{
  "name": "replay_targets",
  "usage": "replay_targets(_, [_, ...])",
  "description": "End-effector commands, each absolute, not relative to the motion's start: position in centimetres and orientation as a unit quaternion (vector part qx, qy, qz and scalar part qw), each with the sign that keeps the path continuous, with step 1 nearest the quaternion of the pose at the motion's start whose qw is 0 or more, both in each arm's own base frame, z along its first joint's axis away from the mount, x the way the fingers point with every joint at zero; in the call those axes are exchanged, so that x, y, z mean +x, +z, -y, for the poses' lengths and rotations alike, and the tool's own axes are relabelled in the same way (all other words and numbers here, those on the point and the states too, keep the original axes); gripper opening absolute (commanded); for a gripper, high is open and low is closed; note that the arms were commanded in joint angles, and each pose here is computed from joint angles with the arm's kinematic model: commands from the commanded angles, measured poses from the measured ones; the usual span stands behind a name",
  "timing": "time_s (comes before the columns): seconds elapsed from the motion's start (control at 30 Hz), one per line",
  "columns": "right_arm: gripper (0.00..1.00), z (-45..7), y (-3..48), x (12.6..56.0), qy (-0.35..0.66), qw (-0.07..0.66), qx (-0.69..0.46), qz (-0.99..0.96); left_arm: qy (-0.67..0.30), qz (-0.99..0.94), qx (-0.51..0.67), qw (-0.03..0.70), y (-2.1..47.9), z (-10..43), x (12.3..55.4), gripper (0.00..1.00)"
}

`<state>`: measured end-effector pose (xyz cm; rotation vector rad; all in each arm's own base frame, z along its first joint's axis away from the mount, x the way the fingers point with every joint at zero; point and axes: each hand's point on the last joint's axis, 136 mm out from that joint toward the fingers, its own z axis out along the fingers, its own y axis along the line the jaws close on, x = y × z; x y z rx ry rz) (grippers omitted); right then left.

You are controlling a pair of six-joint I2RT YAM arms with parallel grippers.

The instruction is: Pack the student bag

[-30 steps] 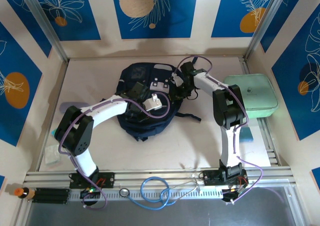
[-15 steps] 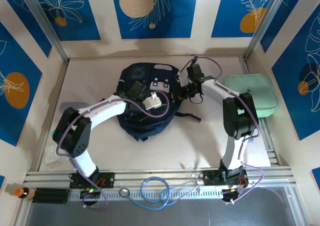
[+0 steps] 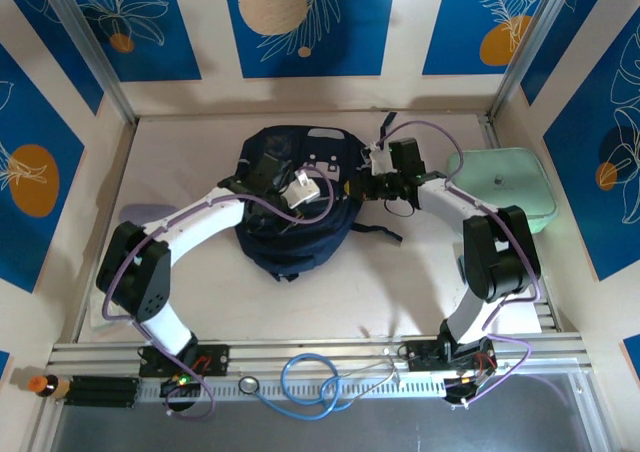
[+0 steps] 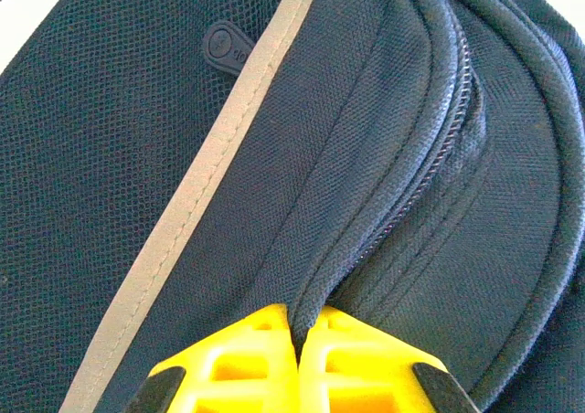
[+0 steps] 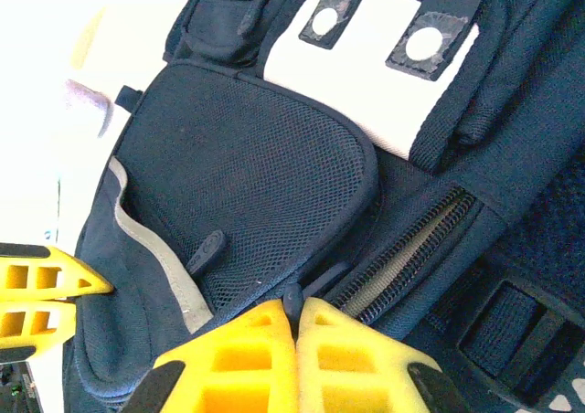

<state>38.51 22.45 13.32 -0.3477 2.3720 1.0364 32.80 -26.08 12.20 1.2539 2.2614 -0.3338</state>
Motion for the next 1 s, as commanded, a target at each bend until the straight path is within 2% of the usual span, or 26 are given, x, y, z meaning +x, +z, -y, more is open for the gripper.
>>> replay_targets(0.0, [0.00, -24.9, 16.1, 35.8, 0.460, 0.251, -0.167, -0.835, -0.145, -0.823, 0.426, 0.347, 17.2, 27.5, 35.9, 0.00])
replay_targets(0.3, [0.00, -24.7, 17.6, 33.1, 0.473, 0.286, -0.201, -0.809, -0.129, -0.836, 0.390, 0.364, 17.8, 25.7, 37.7, 0.00])
replay_targets(0.57, [0.00, -25.2, 18.4, 31.7, 0.485, 0.306, -0.227, -0.787, -0.173, -0.823, 0.396, 0.370, 18.1, 26.1, 36.9, 0.00])
replay_targets(0.67, [0.00, -25.2, 17.9, 32.3, 0.463, 0.316, -0.217, -0.799, -0.172, -0.823, 0.399, 0.365, 17.6, 26.1, 36.9, 0.00])
replay_targets(0.77, [0.00, -23.2, 17.0, 34.4, 0.406, 0.342, -0.161, -0.832, -0.169, -0.816, 0.417, 0.362, 17.3, 26.0, 36.4, 0.00])
replay_targets(0.8, [0.05, -22.1, 16.6, 35.2, 0.386, 0.344, -0.131, -0.846, -0.169, -0.813, 0.426, 0.360, 17.0, 26.0, 36.1, 0.00])
replay_targets(0.83, [0.18, -21.2, 16.4, 35.9, 0.370, 0.341, -0.103, -0.858, -0.171, -0.809, 0.435, 0.356, 16.8, 26.0, 35.7, 0.00])
replay_targets(0.93, [0.37, -20.5, 15.9, 36.8, 0.351, 0.315, -0.083, -0.878, -0.181, -0.804, 0.455, 0.338, 16.0, 26.0, 34.5, 0.00])
replay_targets(0.97, [0.40, -20.5, 15.6, 37.2, 0.348, 0.307, -0.082, -0.882, -0.183, -0.803, 0.458, 0.334, 15.8, 26.0, 34.3, 0.00])
